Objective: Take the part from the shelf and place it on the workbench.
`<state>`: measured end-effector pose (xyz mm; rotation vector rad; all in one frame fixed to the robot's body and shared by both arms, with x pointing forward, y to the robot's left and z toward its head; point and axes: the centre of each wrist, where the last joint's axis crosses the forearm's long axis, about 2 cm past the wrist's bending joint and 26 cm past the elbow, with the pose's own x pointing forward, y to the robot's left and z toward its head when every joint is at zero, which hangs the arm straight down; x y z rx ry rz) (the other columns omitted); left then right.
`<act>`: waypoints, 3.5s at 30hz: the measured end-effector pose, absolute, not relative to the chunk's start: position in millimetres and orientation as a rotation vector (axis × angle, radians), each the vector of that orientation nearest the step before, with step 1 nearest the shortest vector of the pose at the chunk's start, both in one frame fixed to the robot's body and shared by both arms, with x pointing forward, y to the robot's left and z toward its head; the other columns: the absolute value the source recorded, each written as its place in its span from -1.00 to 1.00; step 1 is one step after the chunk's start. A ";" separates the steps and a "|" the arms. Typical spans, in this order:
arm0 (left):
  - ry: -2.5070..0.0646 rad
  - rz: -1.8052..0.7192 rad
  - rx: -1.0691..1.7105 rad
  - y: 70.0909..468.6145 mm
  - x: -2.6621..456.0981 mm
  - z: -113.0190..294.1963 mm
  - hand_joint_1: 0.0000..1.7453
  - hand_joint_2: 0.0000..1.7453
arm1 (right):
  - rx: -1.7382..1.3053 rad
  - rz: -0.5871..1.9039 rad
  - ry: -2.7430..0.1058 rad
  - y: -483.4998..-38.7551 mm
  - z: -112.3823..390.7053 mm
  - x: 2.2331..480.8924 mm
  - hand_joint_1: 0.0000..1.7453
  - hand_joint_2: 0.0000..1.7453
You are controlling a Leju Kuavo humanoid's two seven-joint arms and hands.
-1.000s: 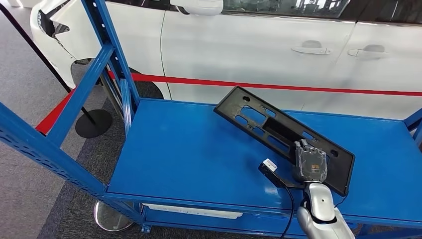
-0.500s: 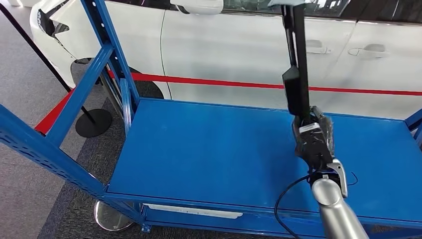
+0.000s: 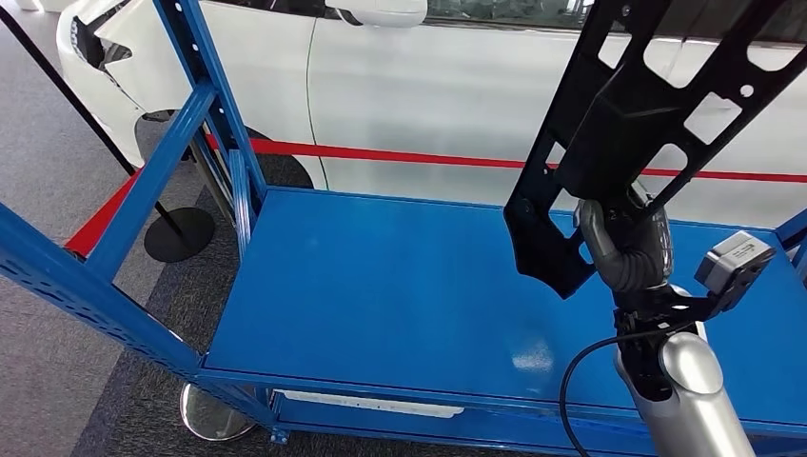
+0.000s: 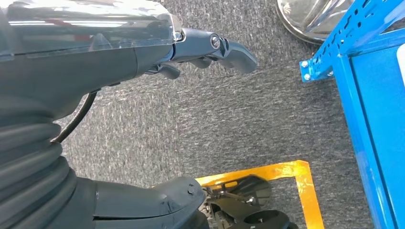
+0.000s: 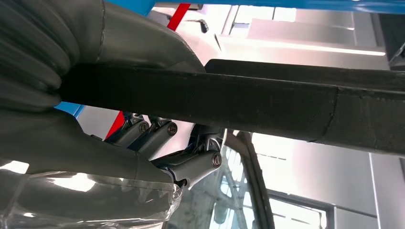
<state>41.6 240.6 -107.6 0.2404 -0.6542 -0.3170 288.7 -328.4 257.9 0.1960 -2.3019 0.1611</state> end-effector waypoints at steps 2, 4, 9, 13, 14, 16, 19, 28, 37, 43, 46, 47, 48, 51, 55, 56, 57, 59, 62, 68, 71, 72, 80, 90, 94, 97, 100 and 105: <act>-0.656 -0.317 0.241 240.6 41.6 -107.6 -1.00 1.00 | 0.216 0.166 -2.304 -326.6 258.4 287.4 1.00 1.00; -0.657 -0.317 0.241 240.6 41.6 -107.6 -1.00 1.00 | 0.227 0.170 -2.303 -325.0 258.2 286.5 1.00 1.00; -0.657 -0.317 0.241 240.6 41.6 -107.6 -1.00 1.00 | 0.242 0.179 -2.302 -321.7 257.8 285.3 1.00 1.00; -0.661 -0.313 0.239 240.6 41.5 -107.7 -1.00 1.00 | 0.249 0.184 -2.302 -319.9 257.2 284.5 1.00 1.00; -0.667 -0.305 0.236 240.6 41.4 -107.7 -1.00 1.00 | 0.249 0.186 -2.303 -319.7 256.6 284.1 1.00 1.00; -0.691 -0.270 0.218 240.4 41.0 -107.9 -1.00 1.00 | 0.240 0.192 -2.305 -319.3 253.9 282.2 1.00 1.00; -0.761 -0.197 0.163 239.9 40.2 -108.4 -1.00 1.00 | 0.207 0.209 -2.303 -318.2 245.1 276.3 1.00 1.00; -0.775 -0.076 0.115 242.6 43.3 -108.7 -1.00 1.00 | 0.270 0.256 -2.299 -312.8 230.7 267.8 1.00 1.00; -0.755 0.029 0.081 247.3 43.7 -109.4 -1.00 1.00 | 0.275 0.254 -2.299 -298.7 221.8 261.1 1.00 1.00; -0.695 0.003 0.128 250.3 42.2 -109.6 -1.00 1.00 | 0.311 0.220 -2.270 -290.2 209.7 257.3 1.00 1.00; -0.679 -0.019 0.145 251.6 41.5 -109.7 -1.00 1.00 | 0.325 0.205 -2.254 -285.8 205.1 256.0 1.00 1.00; -0.677 -0.022 0.147 251.7 41.6 -109.7 -1.00 1.00 | 0.328 0.201 -2.253 -284.6 204.6 256.0 1.00 1.00; -0.676 -0.025 0.148 251.7 41.7 -109.7 -1.00 1.00 | 0.331 0.199 -2.252 -283.6 204.3 256.0 1.00 1.00; -0.674 -0.027 0.150 251.9 41.6 -109.7 -1.00 1.00 | 0.339 0.193 -2.251 -281.2 203.7 255.9 1.00 1.00; -0.671 -0.030 0.158 255.4 41.1 -110.0 -1.00 1.00 | 0.350 0.179 -2.250 -277.3 203.2 256.2 1.00 1.00; -0.671 -0.031 0.158 255.6 41.1 -110.0 -1.00 1.00 | 0.353 0.177 -2.249 -276.6 202.9 256.3 1.00 1.00; -0.670 -0.034 0.158 256.0 41.1 -110.0 -1.00 1.00 | 0.355 0.175 -2.247 -275.9 202.4 256.3 1.00 1.00; -0.665 -0.042 0.161 257.4 40.6 -110.2 -1.00 1.00 | 0.364 0.171 -2.242 -274.1 201.2 256.1 1.00 1.00; -0.656 -0.062 0.170 259.8 40.3 -110.3 -1.00 1.00 | 0.383 0.162 -2.240 -270.1 199.9 255.2 1.00 1.00; -0.637 -0.106 0.190 263.0 39.1 -110.5 -1.00 1.00 | 0.410 0.145 -2.231 -265.1 194.2 249.8 1.00 1.00; -0.620 -0.118 0.207 265.7 38.0 -110.7 -1.00 1.00 | 0.420 0.132 -2.223 -263.4 189.5 245.5 1.00 1.00; -0.615 -0.120 0.212 266.8 37.8 -110.8 -1.00 1.00 | 0.424 0.125 -2.221 -262.8 188.5 244.5 1.00 1.00; -0.586 -0.130 0.232 271.5 36.3 -111.0 -1.00 1.00 | 0.464 0.038 -2.190 -253.7 179.1 234.4 1.00 1.00; -0.583 -0.170 0.236 276.7 35.5 -111.3 -1.00 1.00 | 0.463 -0.014 -2.148 -244.6 165.1 218.2 1.00 1.00; -0.594 -0.167 0.231 283.2 38.3 -111.3 -1.00 1.00 | 0.465 -0.011 -2.148 -230.8 167.6 219.7 1.00 1.00; -0.601 -0.165 0.231 287.9 39.7 -111.2 -1.00 1.00 | 0.485 -0.012 -2.149 -217.1 170.2 222.6 1.00 1.00; -0.594 -0.163 0.232 290.5 38.6 -111.4 -1.00 1.00 | 0.499 -0.012 -2.142 -209.8 170.1 224.4 1.00 1.00; -0.583 -0.163 0.231 297.3 37.2 -111.6 -1.00 1.00 | 0.520 -0.019 -2.121 -197.3 169.8 232.8 1.00 1.00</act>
